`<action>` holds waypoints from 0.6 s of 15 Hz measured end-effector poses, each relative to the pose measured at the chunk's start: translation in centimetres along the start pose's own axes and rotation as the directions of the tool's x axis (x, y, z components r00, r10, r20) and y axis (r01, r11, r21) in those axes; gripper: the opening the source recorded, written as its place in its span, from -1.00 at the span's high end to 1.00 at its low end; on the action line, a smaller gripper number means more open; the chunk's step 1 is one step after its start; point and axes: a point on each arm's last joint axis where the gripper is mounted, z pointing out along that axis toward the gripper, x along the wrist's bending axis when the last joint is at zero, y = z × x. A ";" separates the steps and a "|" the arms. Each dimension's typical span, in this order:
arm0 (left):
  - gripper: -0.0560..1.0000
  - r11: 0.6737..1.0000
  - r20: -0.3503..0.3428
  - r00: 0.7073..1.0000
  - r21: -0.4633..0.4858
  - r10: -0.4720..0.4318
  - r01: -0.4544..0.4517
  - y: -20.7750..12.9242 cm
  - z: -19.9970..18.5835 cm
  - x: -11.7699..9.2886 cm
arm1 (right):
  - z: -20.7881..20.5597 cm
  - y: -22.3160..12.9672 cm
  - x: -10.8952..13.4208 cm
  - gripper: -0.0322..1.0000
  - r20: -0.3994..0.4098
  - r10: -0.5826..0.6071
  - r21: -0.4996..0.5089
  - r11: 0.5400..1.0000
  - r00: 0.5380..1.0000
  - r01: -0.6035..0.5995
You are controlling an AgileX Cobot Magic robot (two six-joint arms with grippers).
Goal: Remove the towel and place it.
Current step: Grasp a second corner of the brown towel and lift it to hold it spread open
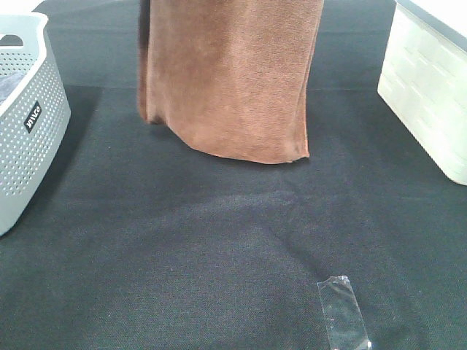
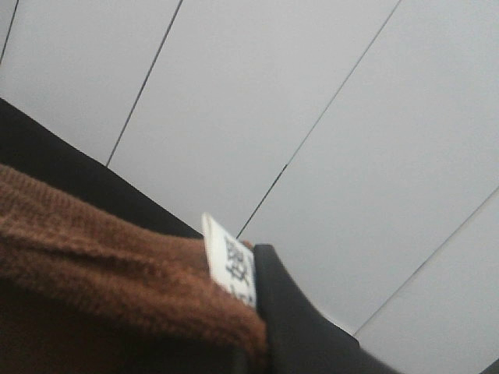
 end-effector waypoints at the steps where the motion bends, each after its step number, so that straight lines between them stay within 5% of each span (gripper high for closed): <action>1: 0.89 1.000 -0.009 1.000 0.009 -0.001 0.001 -0.8 0.6 0.1 | 0.6 -0.3 0.3 0.94 0.000 0.013 -0.011 1.000 1.000 -0.013; 9: 0.89 0.992 -0.166 0.986 -0.127 -0.007 -0.014 -3.6 6.5 -0.3 | 5.3 -2.6 1.1 0.94 0.035 0.120 -0.144 0.983 0.992 -0.113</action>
